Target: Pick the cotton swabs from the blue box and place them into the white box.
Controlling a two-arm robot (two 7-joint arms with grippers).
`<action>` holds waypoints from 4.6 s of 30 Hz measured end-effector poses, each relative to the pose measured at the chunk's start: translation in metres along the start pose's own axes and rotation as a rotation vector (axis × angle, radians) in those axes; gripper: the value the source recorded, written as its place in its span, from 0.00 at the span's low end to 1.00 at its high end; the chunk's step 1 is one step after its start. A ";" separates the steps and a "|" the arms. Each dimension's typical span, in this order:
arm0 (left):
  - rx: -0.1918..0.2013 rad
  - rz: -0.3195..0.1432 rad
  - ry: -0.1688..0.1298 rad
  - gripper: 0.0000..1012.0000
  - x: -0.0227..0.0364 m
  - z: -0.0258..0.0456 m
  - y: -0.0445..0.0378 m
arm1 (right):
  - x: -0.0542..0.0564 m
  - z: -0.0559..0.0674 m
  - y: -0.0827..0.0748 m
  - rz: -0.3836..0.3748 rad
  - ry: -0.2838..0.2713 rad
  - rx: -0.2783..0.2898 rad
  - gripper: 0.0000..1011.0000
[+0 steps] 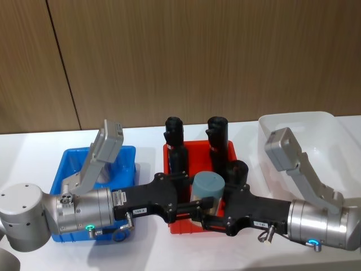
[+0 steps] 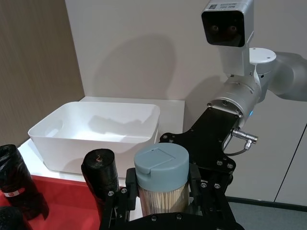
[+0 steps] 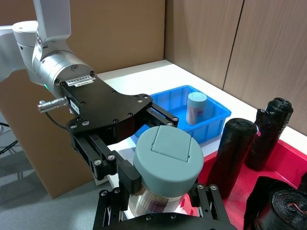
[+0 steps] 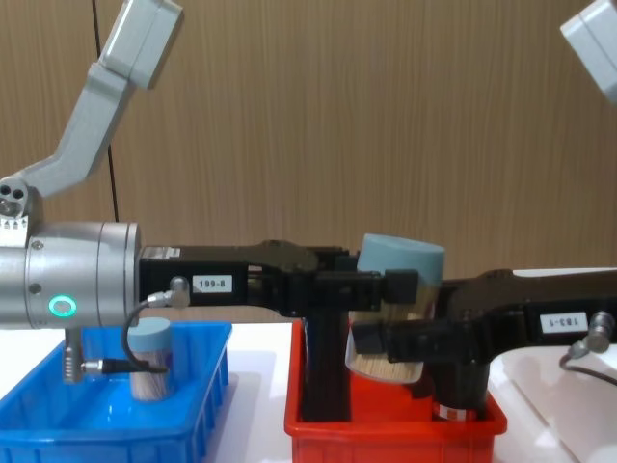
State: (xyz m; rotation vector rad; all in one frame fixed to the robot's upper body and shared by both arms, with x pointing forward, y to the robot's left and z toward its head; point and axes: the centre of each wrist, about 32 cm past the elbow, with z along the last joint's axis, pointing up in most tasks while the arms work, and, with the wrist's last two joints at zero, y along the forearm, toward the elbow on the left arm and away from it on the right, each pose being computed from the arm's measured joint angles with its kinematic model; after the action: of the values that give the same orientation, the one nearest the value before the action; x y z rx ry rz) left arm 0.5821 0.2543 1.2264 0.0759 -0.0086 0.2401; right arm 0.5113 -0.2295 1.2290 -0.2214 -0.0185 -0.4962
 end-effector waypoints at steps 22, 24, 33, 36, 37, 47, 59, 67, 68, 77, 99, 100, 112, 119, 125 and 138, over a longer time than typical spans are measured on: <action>0.003 0.003 0.000 0.99 0.0000 -0.0002 0.0000 | 0.001 -0.002 -0.003 0.001 0.009 0.004 0.67; 0.003 0.003 0.000 0.99 0.0000 -0.0002 0.0000 | 0.001 -0.002 -0.003 0.000 0.010 0.004 0.67; 0.003 0.003 -0.001 0.99 0.0000 -0.0001 0.0000 | 0.002 -0.004 -0.007 -0.006 0.011 0.002 0.67; 0.002 0.002 -0.001 0.99 0.0000 0.0000 0.0000 | 0.002 -0.005 -0.009 -0.011 0.011 0.002 0.67; 0.002 0.002 -0.001 0.99 0.0000 0.0000 0.0000 | 0.002 -0.005 -0.009 -0.012 0.012 0.001 0.67; 0.001 0.001 0.000 0.99 0.0000 0.0000 0.0000 | 0.005 -0.011 -0.019 -0.053 0.014 0.001 0.67; 0.001 0.001 0.000 0.99 0.0000 0.0000 0.0000 | 0.015 -0.020 -0.040 -0.135 0.026 0.005 0.67; 0.001 0.001 0.000 0.99 0.0000 0.0000 0.0000 | 0.024 -0.026 -0.060 -0.216 0.030 0.012 0.67; 0.001 0.001 0.000 0.99 0.0000 0.0000 -0.0001 | 0.025 -0.026 -0.062 -0.224 0.030 0.012 0.67; 0.001 0.001 0.000 0.99 0.0000 -0.0001 0.0000 | 0.037 -0.028 -0.082 -0.330 0.028 0.018 0.67; 0.001 0.001 0.000 0.99 0.0000 -0.0001 0.0000 | 0.085 -0.023 -0.084 -0.605 0.035 -0.011 0.67; 0.001 0.001 0.000 0.99 0.0000 -0.0001 0.0000 | 0.087 -0.024 -0.083 -0.614 0.036 -0.014 0.67; 0.001 0.001 0.000 0.99 0.0000 -0.0001 0.0000 | 0.107 -0.030 -0.072 -0.699 0.056 -0.047 0.95; 0.001 0.001 0.000 0.99 0.0000 -0.0001 -0.0001 | 0.110 -0.032 -0.070 -0.718 0.059 -0.050 0.99; 0.001 0.001 0.000 0.99 -0.0001 -0.0001 -0.0001 | 0.111 -0.032 -0.069 -0.724 0.060 -0.050 0.99; 0.012 0.082 -0.017 0.99 -0.0083 -0.0028 -0.0034 | 0.087 -0.038 -0.058 -0.717 0.050 -0.020 0.99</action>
State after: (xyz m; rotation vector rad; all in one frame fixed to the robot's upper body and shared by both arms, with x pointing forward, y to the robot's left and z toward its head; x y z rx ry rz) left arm 0.5749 0.2492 1.2232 0.0896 -0.0276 0.3214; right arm 0.5592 -0.3282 1.2096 -0.2186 -0.0448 -1.2158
